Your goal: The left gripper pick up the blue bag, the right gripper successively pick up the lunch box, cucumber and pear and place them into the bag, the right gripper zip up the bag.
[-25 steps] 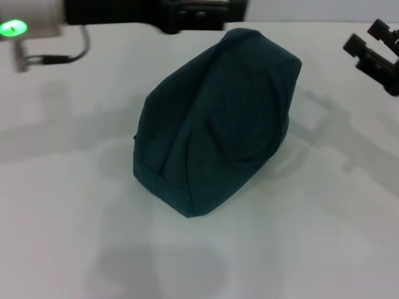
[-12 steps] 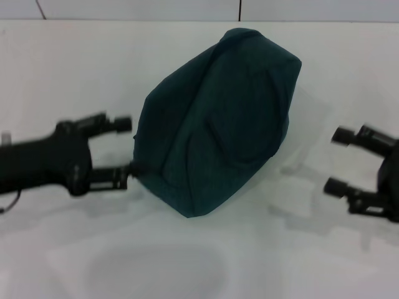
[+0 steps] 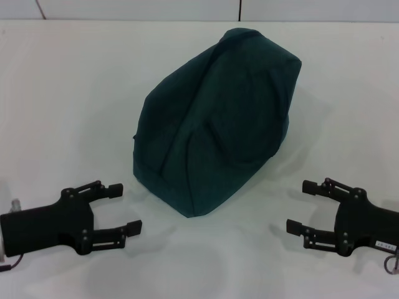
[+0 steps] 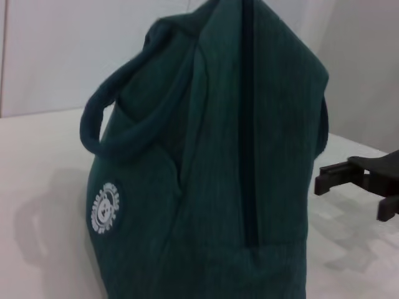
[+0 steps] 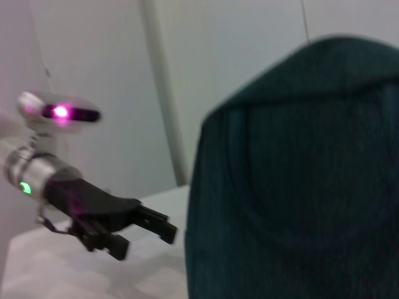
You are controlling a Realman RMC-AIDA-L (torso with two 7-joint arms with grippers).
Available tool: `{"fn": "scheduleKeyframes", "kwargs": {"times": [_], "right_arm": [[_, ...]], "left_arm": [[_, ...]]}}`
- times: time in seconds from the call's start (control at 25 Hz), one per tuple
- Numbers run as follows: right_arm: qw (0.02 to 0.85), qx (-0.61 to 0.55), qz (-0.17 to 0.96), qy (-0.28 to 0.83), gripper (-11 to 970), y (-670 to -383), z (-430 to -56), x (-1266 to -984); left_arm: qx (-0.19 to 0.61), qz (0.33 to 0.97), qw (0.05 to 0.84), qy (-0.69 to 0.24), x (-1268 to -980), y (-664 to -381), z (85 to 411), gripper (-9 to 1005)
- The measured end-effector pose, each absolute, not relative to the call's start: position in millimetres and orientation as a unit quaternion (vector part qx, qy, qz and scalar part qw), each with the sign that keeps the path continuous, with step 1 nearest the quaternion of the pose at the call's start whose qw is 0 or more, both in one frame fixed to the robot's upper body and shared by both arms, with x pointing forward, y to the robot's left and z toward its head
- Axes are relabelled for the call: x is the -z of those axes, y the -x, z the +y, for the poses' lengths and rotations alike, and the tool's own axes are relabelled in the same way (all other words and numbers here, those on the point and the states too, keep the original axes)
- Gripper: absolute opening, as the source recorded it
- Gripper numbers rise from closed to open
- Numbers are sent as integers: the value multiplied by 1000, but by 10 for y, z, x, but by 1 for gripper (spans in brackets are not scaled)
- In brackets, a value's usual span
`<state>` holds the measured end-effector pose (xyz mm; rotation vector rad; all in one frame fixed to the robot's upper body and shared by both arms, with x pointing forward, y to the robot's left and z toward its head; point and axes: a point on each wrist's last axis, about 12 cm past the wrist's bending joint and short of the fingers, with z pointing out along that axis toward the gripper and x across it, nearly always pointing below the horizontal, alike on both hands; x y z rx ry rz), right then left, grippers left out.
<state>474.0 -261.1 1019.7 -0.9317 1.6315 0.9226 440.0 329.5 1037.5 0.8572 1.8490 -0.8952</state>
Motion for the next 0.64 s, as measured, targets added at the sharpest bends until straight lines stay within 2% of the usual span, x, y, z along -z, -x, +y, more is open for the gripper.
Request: {"fn": "scheduleKeyframes", "kwargs": {"times": [0.64], "right_arm": [[502, -376, 680, 380, 857, -4717, -2614, -10165]], "left_arm": [[361, 732, 473, -330, -10388, -4339, 3317, 887]]}}
